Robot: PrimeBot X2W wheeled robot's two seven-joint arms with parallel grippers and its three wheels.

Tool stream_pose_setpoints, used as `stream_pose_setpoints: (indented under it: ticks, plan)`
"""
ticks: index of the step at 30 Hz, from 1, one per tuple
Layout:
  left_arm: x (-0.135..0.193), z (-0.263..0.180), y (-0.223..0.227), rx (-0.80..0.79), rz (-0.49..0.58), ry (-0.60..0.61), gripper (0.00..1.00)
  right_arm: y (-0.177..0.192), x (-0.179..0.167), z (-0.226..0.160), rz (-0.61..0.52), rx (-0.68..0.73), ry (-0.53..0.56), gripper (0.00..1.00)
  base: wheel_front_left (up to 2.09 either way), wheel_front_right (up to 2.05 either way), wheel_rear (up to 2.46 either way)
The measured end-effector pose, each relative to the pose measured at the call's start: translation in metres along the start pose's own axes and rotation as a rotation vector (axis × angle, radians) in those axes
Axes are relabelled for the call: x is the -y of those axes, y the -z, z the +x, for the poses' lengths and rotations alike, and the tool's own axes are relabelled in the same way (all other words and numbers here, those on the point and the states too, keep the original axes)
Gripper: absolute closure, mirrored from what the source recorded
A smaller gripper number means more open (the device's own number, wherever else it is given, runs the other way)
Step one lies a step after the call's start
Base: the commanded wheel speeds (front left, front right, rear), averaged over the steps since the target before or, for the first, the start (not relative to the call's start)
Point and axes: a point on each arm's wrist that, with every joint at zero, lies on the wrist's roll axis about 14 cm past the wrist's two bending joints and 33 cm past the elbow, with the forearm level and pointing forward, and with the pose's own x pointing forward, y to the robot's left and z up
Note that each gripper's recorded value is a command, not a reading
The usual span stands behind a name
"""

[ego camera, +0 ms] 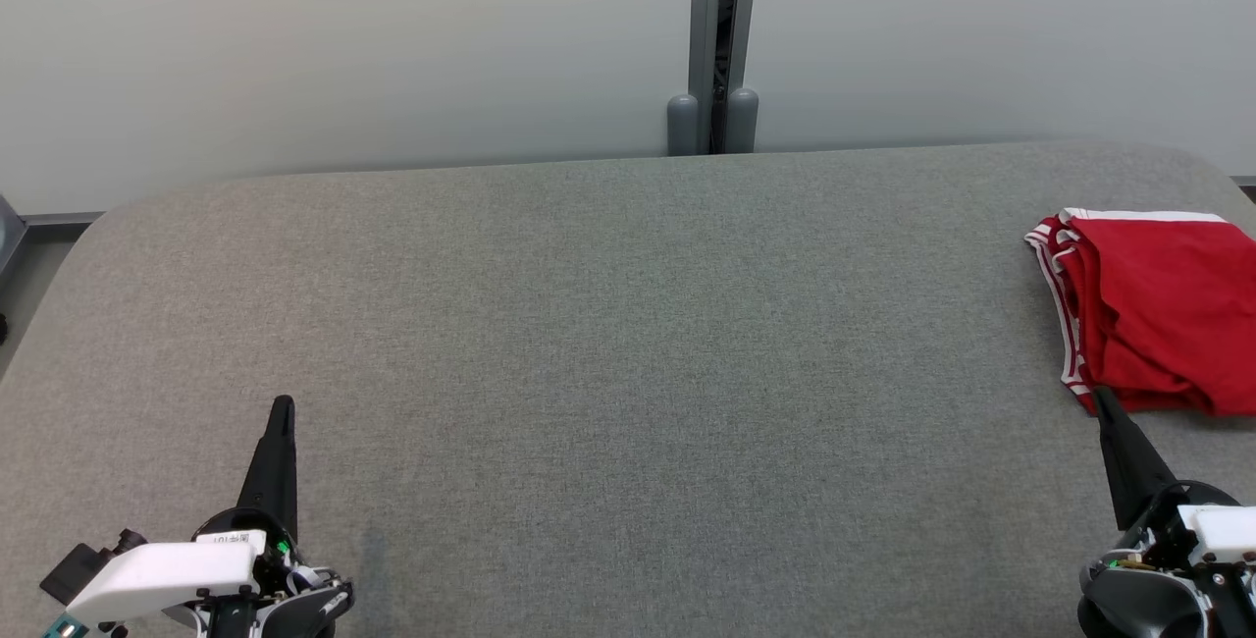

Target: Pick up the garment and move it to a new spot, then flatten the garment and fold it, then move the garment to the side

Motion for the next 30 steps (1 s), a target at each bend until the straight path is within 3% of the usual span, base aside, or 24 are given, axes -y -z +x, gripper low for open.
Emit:
stream_pose_setpoints:
  ticks: [30]
  plan:
    - [0.0,0.0,-0.0001,0.001,-0.001,0.0,1.0,0.0,0.0,0.0,0.0,0.0,0.0,1.0,0.0,0.0,0.0]
